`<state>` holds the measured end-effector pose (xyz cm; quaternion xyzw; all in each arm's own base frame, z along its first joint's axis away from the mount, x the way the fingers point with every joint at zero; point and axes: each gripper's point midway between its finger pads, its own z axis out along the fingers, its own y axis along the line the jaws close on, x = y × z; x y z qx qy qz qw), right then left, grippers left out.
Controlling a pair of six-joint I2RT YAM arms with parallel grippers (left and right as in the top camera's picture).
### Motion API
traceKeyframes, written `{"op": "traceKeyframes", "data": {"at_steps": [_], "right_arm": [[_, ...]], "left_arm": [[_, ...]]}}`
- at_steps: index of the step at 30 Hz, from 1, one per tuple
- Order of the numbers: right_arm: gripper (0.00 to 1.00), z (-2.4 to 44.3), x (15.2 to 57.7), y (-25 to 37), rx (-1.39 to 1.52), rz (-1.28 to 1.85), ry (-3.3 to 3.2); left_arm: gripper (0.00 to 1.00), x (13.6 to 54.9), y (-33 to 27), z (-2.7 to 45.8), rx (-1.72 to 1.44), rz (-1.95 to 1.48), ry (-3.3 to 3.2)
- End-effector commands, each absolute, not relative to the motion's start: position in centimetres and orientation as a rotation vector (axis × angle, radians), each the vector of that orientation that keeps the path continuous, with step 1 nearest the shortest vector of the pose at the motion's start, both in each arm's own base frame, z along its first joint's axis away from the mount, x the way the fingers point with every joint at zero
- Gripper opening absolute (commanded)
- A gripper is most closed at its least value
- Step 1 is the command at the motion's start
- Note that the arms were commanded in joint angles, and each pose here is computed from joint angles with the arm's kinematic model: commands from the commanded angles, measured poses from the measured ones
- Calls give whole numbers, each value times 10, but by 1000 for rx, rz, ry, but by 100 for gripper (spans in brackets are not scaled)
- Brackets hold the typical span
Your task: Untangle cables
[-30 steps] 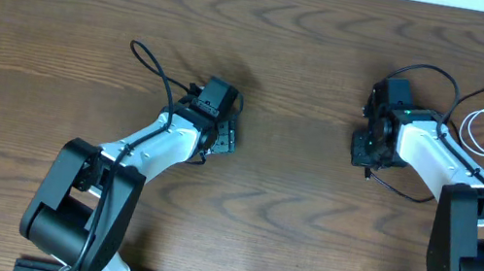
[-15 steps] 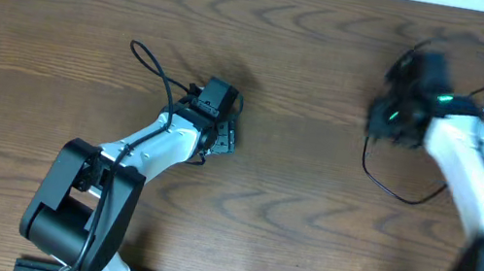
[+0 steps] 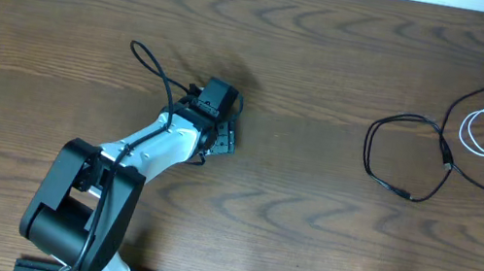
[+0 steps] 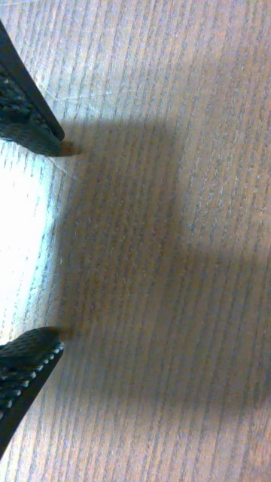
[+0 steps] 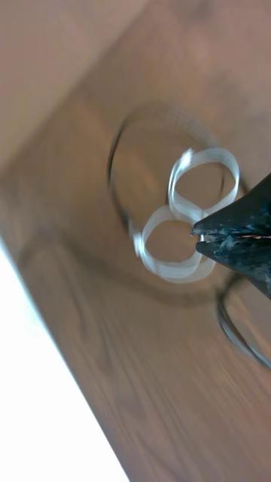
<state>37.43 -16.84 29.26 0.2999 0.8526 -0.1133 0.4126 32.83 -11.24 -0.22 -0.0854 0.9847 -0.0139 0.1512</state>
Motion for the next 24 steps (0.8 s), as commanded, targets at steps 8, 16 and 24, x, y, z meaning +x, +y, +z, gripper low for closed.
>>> {"op": "traceKeyframes", "data": {"at_steps": [8, 16, 24], "right_arm": [[11, 242, 352, -163, 883, -2, 2338], [30, 169, 308, -118, 876, 73, 2750], [51, 107, 311, -120, 817, 55, 2826]], "left_arm": [[80, 308, -107, -20, -275, -17, 2910], [86, 294, -104, -23, -187, 13, 2979], [86, 281, -121, -23, -123, -139, 3048]]}}
